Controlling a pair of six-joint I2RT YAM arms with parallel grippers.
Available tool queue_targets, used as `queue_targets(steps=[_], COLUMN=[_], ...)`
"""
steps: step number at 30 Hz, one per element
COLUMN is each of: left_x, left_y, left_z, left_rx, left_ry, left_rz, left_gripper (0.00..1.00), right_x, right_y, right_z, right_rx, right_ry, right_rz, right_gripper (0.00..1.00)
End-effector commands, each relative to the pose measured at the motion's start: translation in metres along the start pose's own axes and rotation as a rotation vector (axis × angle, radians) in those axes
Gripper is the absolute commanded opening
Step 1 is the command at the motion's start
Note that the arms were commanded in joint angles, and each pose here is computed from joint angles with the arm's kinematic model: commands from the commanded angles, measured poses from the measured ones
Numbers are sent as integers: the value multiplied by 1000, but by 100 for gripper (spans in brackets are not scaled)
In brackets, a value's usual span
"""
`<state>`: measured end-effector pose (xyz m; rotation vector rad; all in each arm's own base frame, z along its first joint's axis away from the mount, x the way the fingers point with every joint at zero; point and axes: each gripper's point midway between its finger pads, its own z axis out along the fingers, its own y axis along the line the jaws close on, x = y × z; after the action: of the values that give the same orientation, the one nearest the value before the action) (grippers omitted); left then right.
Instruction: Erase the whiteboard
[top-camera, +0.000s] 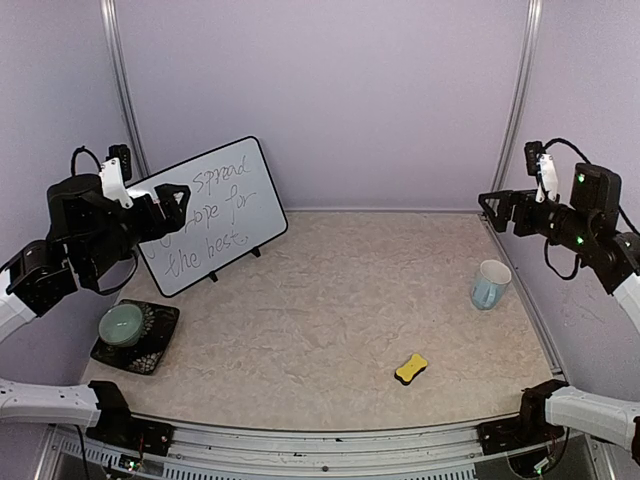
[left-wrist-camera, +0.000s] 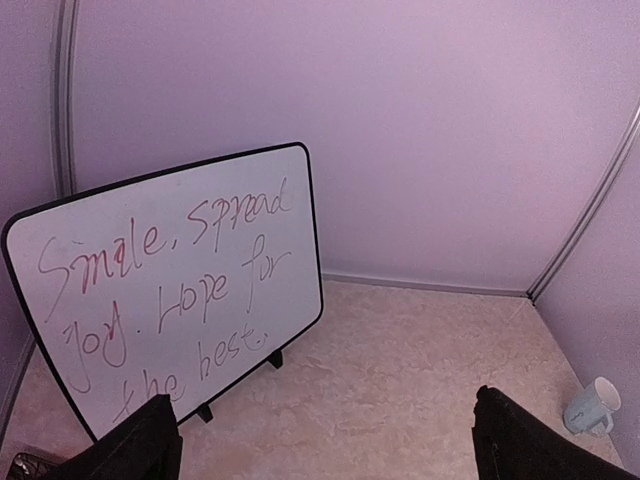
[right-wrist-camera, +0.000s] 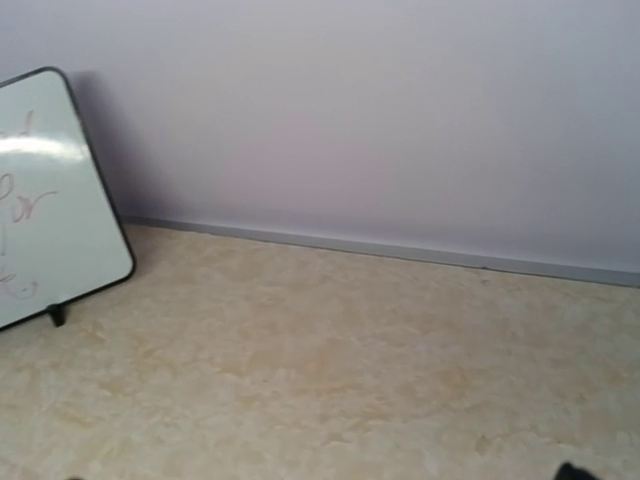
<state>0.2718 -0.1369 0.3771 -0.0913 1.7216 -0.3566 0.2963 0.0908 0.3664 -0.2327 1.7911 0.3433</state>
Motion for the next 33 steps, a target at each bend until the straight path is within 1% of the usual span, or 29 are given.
queue_targets(steps=[1,4,7,8,10,12,14,17,21,24,29,33], left_x=[-9,-17,-23,-23,-20,-13,-3,20,59,85,124,155], left_y=[-7,-2,15,21,31,36,40,46,51,53,60,63], left_z=[-4,-9,-10,-7,-1,6,14,31,49,58,76,91], left_rx=[47,82,63,43,-1,-37,-62,-114,-202,-272,-347,-393], left_ry=[-7,-47,-80,-74,-49,-19,3,43,111,137,184,225], left_rz=[-6,-39,-59,-60,-55,-49,-61,-110,-162,-183,-240,-234], left_gripper=[99,99,99,99,99,99,99,99,99,99,99,99], right_x=[-18,-18,-14,-13,-13,-9,-2,17,38,53,71,88], right_y=[12,14,15,14,20,29,31,29,26,23,29,42], right_z=[-5,-5,-7,-8,-10,-7,1,14,25,35,50,62], right_rx=[-59,-73,-80,-74,-113,-166,-184,-183,-172,-155,-136,-146], right_ry=[-49,-52,-48,-52,-56,-29,20,94,134,175,236,283], right_rz=[-22,-1,67,96,106,110,139,178,217,229,205,178], right_gripper=[100,100,100,100,100,100,100,100,100,100,100,100])
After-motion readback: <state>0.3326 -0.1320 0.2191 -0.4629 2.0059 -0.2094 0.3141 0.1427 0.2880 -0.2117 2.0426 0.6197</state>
